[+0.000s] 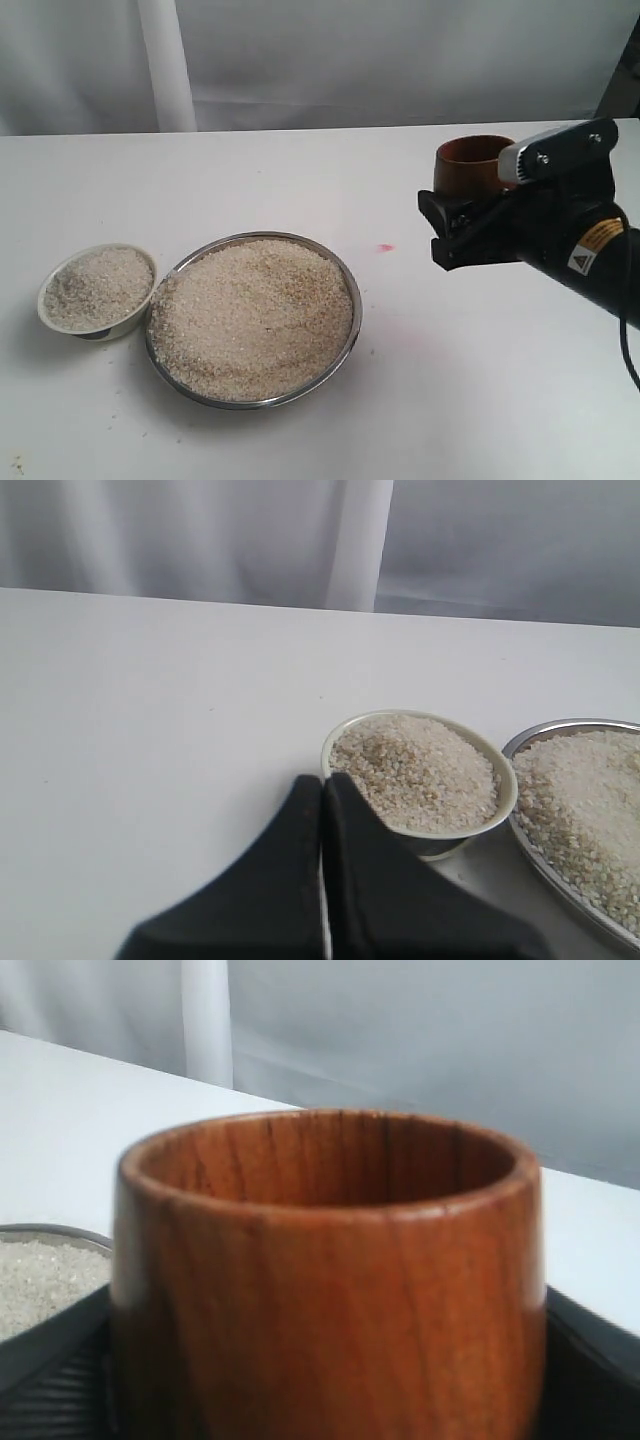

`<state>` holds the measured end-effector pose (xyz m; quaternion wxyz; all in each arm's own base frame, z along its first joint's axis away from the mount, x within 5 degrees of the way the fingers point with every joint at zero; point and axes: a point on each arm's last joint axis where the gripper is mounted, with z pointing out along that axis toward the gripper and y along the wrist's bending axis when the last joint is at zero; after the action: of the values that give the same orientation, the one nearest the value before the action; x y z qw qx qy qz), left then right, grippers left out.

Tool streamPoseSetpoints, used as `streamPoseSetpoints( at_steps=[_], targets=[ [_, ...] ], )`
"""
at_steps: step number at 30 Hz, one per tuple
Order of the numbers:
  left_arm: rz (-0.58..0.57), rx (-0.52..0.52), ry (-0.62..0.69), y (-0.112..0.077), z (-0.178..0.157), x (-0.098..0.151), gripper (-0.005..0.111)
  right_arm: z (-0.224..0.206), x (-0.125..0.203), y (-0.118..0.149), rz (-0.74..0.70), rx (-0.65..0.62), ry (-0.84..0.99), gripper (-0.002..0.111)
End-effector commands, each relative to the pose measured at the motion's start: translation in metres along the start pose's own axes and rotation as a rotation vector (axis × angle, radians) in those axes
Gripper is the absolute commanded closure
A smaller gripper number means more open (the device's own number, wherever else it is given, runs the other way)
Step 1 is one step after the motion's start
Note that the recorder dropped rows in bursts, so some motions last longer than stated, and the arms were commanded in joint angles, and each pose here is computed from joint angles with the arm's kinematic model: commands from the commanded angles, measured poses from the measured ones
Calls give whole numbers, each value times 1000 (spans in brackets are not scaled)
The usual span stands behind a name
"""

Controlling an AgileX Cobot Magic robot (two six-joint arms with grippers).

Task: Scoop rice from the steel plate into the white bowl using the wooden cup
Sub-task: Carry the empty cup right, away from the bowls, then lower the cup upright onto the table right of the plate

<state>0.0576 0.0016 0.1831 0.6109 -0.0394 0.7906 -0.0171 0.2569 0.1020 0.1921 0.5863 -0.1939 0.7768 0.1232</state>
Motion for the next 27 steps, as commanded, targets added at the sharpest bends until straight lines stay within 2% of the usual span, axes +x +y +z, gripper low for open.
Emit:
streamPoseSetpoints(
  at_steps=[1, 11, 19, 27],
  targets=[
    [-10, 1, -8, 0, 0, -1, 107, 4, 10, -3, 10, 15, 6, 108],
    [-8, 1, -8, 0, 0, -1, 107, 29, 56, -3, 52, 17, 67, 108],
    [-8, 1, -8, 0, 0, -1, 107, 35, 73, -2, 60, 19, 119, 108],
    [-11, 1, -8, 0, 0, -1, 107, 33, 90, -2, 63, 21, 266, 108]
  ],
)
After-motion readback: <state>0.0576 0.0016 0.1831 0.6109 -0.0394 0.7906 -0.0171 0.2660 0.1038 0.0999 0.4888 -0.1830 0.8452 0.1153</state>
